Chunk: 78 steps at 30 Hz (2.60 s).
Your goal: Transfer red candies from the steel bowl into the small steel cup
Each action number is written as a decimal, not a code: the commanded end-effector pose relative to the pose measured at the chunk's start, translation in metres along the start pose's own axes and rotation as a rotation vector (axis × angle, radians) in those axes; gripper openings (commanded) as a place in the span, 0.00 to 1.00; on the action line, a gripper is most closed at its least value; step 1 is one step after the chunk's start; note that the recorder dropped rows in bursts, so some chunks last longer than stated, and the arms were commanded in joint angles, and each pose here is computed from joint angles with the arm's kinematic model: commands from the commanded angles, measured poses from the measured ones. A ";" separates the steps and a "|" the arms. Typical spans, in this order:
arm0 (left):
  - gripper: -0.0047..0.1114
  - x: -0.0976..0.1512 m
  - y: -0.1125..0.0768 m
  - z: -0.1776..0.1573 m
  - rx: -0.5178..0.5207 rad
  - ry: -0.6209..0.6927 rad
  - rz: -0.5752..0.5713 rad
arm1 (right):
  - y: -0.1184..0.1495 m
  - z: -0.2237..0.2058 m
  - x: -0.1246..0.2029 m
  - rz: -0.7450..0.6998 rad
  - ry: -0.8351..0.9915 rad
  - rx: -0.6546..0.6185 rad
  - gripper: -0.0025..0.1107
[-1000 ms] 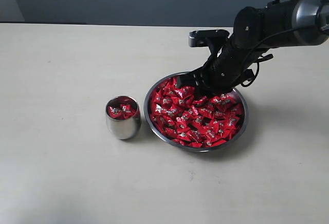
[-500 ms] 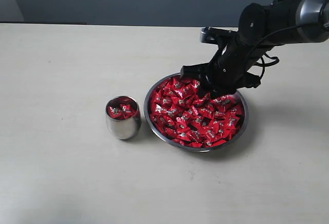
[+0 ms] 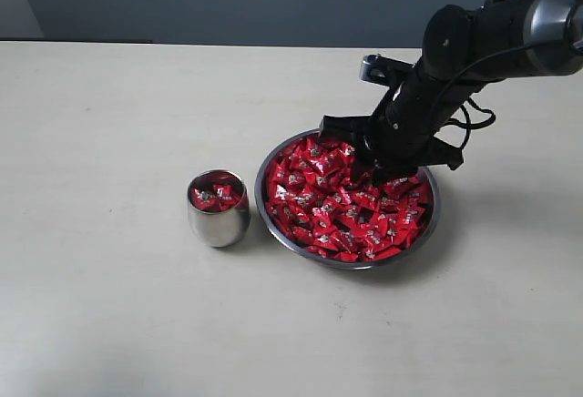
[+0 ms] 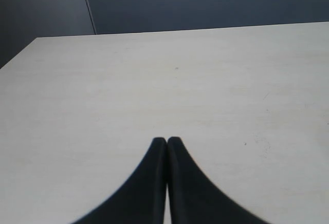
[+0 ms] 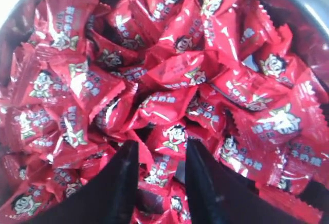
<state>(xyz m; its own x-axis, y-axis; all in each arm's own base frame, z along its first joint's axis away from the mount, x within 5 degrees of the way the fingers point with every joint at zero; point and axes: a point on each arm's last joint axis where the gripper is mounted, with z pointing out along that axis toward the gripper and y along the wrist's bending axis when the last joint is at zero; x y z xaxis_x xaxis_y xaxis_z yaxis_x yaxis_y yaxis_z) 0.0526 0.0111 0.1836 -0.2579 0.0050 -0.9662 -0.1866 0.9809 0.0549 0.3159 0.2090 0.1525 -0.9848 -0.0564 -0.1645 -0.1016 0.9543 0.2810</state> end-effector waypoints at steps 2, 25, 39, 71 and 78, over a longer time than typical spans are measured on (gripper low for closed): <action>0.04 0.001 0.000 0.000 0.005 -0.008 0.002 | -0.006 0.007 -0.001 0.061 0.012 0.037 0.30; 0.04 0.001 0.000 0.000 0.005 -0.008 0.002 | -0.011 0.006 -0.017 0.333 -0.056 -0.095 0.30; 0.04 0.001 0.000 0.000 0.005 -0.008 0.002 | -0.010 0.007 -0.022 0.444 -0.083 -0.155 0.30; 0.04 0.001 0.000 0.000 0.005 -0.008 0.002 | -0.018 0.039 -0.015 0.479 0.005 -0.110 0.30; 0.04 0.001 0.000 0.000 0.005 -0.008 0.002 | -0.018 0.039 -0.016 0.479 0.001 -0.110 0.30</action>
<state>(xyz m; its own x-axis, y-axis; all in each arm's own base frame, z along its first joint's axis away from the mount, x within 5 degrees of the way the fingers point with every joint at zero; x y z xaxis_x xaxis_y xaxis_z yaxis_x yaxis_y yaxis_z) 0.0526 0.0111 0.1836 -0.2579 0.0050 -0.9662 -0.1866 0.9809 0.0549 0.3365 0.2059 0.1125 -0.9262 0.3766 0.0162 0.3481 0.8381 0.4199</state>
